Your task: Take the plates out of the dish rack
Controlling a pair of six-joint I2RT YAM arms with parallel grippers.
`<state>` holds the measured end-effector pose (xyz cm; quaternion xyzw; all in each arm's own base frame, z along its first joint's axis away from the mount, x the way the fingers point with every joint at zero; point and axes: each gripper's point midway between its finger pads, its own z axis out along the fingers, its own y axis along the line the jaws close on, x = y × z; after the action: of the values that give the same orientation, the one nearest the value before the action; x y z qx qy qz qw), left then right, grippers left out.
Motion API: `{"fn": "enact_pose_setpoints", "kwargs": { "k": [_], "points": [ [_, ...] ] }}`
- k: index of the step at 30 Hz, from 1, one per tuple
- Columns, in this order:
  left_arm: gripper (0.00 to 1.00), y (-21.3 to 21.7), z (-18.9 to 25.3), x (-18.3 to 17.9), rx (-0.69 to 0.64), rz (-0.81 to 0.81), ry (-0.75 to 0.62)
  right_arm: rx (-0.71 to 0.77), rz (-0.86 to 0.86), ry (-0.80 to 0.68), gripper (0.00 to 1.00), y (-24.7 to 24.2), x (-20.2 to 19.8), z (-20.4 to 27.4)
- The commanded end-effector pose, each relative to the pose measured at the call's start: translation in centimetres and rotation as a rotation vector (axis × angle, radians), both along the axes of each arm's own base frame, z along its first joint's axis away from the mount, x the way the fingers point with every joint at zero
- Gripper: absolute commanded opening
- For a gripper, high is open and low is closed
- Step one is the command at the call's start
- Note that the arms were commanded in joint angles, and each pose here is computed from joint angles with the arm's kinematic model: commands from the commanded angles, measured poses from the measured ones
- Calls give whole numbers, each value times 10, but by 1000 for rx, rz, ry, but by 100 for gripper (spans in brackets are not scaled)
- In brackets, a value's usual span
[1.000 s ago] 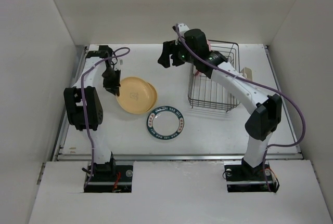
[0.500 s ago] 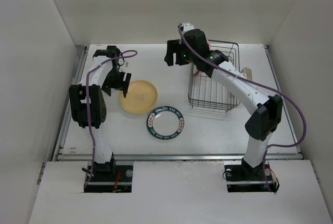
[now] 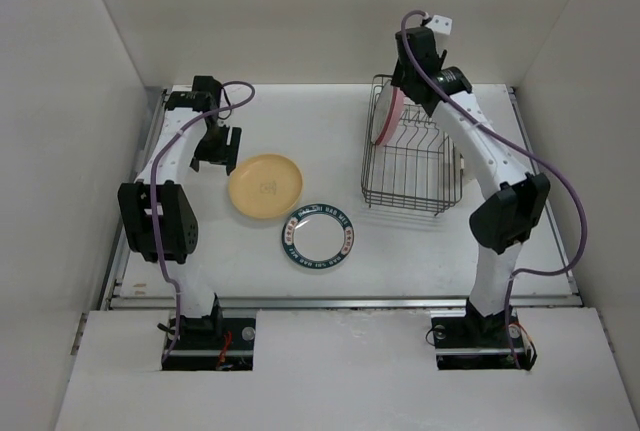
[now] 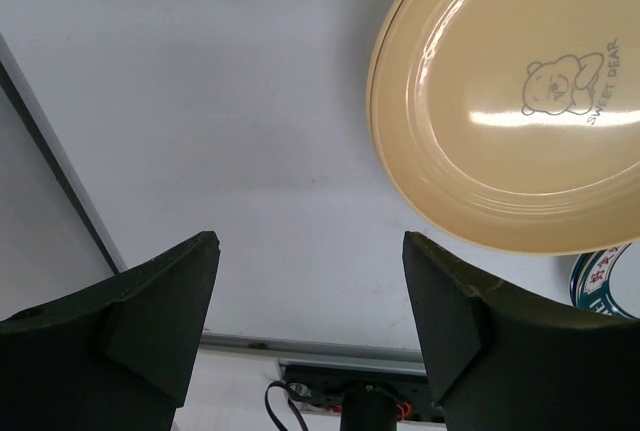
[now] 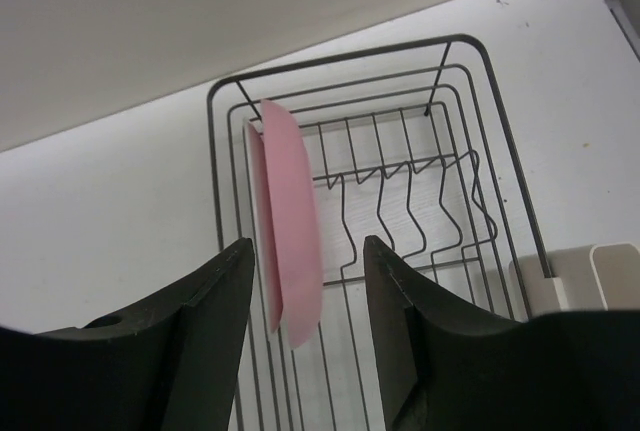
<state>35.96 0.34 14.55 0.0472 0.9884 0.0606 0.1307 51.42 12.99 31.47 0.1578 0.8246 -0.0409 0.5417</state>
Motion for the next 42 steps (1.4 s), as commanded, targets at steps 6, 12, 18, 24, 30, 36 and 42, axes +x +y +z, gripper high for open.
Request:
{"fn": "enact_pose_setpoints", "kwargs": {
  "k": [6,12,18,24,30,36,42],
  "points": [
    [72,7,8,-5,25,32,-18,-4,-18,41,53,-2,23,-23],
    [72,8,8,-5,34,35,-18,-26,-18,93,51,1,28,-50],
    [72,8,8,-5,34,35,-18,-48,-19,145,49,3,34,-79],
    [72,8,5,-4,35,35,-9,-58,-2,203,39,6,34,-101],
    [72,8,3,-6,35,35,0,-97,-25,160,0,-3,34,-75],
    [72,8,5,-4,35,35,-1,-247,-112,48,0,-27,25,-8],
    [72,8,1,-6,36,34,17,-454,-207,36,0,-48,8,22]
  ]
}}
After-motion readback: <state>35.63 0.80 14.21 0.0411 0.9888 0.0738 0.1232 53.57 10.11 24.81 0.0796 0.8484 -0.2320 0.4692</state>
